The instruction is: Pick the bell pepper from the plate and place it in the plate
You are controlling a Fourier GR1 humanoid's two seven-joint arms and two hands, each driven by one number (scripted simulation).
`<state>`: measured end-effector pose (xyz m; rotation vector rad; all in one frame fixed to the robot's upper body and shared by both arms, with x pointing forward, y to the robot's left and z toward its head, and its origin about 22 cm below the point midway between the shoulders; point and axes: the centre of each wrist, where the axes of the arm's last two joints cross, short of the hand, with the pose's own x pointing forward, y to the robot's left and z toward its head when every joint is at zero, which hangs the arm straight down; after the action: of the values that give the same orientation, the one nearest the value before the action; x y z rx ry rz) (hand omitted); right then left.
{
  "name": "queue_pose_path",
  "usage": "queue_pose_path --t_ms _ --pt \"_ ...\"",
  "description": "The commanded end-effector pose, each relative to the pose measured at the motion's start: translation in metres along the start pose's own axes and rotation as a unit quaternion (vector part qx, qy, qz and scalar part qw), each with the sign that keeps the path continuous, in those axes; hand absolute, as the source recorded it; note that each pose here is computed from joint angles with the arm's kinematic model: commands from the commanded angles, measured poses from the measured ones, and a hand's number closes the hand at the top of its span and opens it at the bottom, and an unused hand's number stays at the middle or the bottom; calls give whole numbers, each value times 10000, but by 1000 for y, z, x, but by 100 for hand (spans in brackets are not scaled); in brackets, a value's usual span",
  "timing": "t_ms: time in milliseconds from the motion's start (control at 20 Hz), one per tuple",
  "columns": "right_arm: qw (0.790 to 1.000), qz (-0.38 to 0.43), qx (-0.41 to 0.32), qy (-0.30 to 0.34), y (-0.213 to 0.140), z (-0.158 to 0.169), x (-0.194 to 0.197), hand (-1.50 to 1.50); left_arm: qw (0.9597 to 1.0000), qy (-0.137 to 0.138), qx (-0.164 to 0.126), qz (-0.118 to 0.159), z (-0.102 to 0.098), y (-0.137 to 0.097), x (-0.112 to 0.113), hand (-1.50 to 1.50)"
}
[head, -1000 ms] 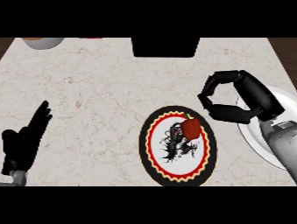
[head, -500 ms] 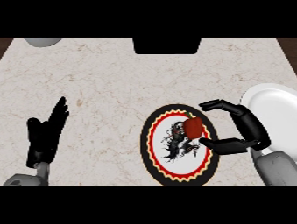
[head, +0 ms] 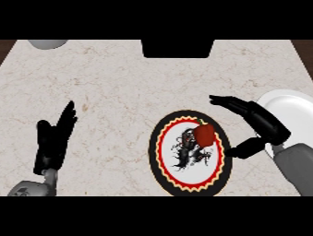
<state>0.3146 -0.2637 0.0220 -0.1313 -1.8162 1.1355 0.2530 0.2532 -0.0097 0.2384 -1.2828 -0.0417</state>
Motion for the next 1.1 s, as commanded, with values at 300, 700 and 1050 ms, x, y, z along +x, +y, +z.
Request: queue_pose_path --t_ms 300,700,1050 --pt "9715 1333 1670 1029 -24 -40 46 -150 9999 18 76 87 1 -4 5 0" --pt "9517 1391 2303 1478 10 -65 60 -150 10000 29 94 10 -5 -8 5 0" --pt "9472 1399 2421 1570 17 -63 45 -150 10000 33 59 -4 10 -9 -3 0"
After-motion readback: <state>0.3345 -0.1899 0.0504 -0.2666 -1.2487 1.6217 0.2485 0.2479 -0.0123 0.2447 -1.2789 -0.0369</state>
